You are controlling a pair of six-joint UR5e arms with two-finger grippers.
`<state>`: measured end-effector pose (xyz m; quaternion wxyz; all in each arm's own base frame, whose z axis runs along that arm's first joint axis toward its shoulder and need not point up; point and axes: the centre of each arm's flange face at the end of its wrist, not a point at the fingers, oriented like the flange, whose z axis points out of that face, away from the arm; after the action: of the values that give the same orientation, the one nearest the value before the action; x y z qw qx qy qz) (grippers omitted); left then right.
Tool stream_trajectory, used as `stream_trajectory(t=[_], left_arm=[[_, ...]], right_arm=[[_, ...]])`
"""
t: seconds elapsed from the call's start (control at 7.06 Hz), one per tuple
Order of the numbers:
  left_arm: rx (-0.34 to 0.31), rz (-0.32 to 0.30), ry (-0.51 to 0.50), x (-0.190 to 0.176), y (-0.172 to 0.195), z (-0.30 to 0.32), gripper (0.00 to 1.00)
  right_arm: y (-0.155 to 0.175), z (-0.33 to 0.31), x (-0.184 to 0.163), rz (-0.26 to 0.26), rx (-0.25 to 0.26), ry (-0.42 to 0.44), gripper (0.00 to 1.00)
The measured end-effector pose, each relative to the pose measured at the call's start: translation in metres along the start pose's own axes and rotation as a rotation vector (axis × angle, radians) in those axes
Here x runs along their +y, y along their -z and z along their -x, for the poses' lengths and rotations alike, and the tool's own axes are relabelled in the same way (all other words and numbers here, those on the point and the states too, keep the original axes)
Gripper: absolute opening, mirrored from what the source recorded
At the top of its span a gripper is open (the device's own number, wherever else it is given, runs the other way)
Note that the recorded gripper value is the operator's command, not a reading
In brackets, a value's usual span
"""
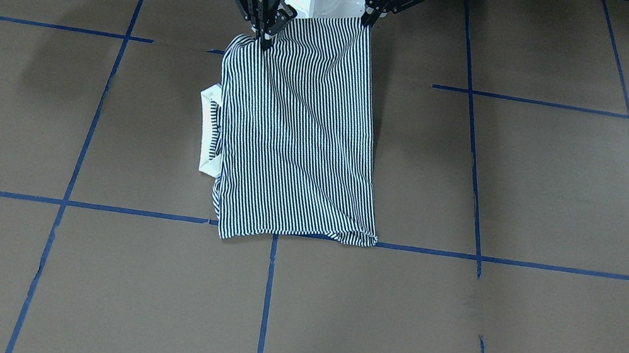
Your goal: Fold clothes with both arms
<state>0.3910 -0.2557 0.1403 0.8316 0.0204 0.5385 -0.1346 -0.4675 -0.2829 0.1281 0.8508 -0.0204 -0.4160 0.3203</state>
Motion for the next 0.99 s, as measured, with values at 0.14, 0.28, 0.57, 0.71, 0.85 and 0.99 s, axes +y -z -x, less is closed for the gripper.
stream_trajectory(t=[0.14, 0.28, 0.57, 0.71, 0.85, 0.99], left_arm=[[-0.013, -0.014, -0.017, -0.009, -0.006, -0.005, 0.00], [-0.035, -0.044, -0.031, -0.026, -0.020, -0.012, 0.00], [-0.077, -0.121, -0.062, -0.077, -0.044, -0.022, 0.00], [-0.089, -0.154, -0.066, -0.103, -0.057, -0.024, 0.00], [-0.096, -0.180, -0.065, -0.126, -0.073, -0.023, 0.00], [-0.106, -0.201, -0.067, -0.147, -0.091, -0.024, 0.00]], right_arm=[[-0.006, 0.009, -0.001, -0.015, 0.007, 0.017, 0.00], [-0.016, 0.023, -0.011, -0.039, 0.004, 0.026, 0.00], [-0.050, 0.055, -0.044, -0.092, -0.013, 0.020, 0.00], [-0.071, 0.071, -0.063, -0.119, -0.010, 0.021, 0.00], [-0.093, 0.088, -0.079, -0.142, -0.008, 0.018, 0.00], [-0.119, 0.105, -0.092, -0.158, -0.008, 0.011, 0.00]])
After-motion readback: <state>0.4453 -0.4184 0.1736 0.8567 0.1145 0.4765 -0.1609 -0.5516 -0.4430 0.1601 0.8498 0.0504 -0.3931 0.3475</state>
